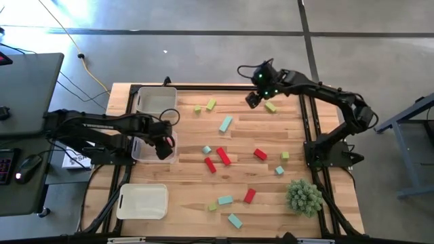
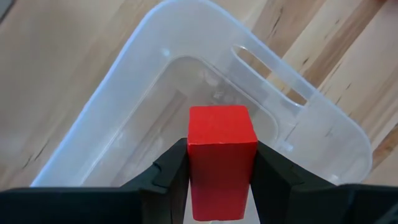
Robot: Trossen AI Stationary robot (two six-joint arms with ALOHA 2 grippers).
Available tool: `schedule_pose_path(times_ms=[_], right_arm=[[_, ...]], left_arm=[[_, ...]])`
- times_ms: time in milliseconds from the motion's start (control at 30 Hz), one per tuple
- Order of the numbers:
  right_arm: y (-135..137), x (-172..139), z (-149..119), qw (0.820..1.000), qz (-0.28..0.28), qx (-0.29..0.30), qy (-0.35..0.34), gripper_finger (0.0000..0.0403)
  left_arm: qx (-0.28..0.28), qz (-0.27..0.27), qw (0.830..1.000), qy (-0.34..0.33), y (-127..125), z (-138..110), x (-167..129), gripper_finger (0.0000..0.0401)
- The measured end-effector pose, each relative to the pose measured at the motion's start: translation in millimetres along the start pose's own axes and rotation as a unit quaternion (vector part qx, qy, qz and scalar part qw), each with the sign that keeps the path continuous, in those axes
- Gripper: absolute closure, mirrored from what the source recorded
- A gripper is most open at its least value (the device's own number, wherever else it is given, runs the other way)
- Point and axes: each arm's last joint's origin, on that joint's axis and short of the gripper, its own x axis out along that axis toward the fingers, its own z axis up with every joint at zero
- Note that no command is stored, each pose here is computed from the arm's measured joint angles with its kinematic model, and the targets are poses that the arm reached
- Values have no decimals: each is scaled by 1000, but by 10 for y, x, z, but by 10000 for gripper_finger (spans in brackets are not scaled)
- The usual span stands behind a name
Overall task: Sort & place blocks by color
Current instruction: Put the red block into the transparent bin, then put the light green block into the gray bin
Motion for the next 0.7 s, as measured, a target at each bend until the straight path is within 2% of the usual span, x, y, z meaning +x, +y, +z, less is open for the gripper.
schedule_pose_path(times_ms=[300,467,700], right_arm=[[-443,-19,-3,999,-27,27,30,167],[-640,-38,-16,998,-43,23,40,167],[-825,-63,-39,997,-57,25,51,166]], left_arm=[[-12,5,1000,9,-7,8,33,224],[-42,-1,999,13,-11,6,33,193],[-63,-22,997,28,-24,-2,33,185]])
